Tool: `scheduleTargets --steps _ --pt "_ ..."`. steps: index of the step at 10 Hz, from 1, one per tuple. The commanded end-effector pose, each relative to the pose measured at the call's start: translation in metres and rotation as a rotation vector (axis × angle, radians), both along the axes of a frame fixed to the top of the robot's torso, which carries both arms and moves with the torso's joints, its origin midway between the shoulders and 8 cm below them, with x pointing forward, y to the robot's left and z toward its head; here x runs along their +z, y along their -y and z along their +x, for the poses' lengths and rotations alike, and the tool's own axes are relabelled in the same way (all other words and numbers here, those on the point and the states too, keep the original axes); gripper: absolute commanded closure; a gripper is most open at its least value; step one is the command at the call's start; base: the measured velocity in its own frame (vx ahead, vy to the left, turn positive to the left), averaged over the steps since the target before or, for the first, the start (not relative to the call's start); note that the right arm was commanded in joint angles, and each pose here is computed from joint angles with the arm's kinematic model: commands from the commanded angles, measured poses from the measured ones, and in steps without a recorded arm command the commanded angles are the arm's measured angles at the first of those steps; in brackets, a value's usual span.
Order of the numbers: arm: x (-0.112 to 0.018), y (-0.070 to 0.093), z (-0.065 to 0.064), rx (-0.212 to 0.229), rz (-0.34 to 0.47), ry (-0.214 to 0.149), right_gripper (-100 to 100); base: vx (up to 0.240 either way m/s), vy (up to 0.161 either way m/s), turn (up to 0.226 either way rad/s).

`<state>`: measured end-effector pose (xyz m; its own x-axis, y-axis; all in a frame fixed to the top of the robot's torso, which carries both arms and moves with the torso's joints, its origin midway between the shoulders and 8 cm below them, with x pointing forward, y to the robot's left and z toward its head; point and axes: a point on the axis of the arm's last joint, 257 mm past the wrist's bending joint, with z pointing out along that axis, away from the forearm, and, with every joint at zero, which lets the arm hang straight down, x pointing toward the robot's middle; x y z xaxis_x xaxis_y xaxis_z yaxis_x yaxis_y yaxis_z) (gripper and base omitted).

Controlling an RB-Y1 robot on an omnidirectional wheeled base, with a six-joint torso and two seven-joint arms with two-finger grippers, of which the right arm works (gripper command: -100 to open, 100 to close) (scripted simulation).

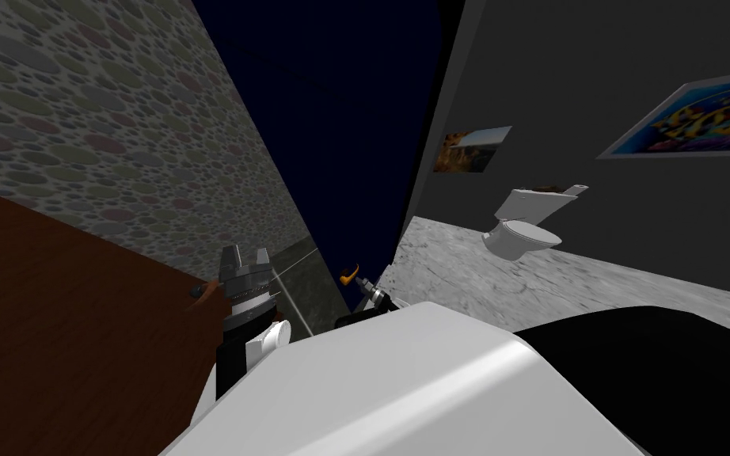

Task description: Push the door open

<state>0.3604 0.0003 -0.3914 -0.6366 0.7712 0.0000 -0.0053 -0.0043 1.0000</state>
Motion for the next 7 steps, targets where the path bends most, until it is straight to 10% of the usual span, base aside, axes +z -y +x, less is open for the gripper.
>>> scheduleTargets --steps 1,2,7 --pt "0.000 0.000 0.000 0.000 0.000 0.000 100 0.000 0.000 0.000" --pt "0.000 0.004 0.002 -0.010 -0.001 -0.002 -100 -0.110 -0.045 -0.111" --pt "0.000 0.009 0.006 -0.026 -0.003 -0.004 -100 -0.167 -0.058 -0.056"
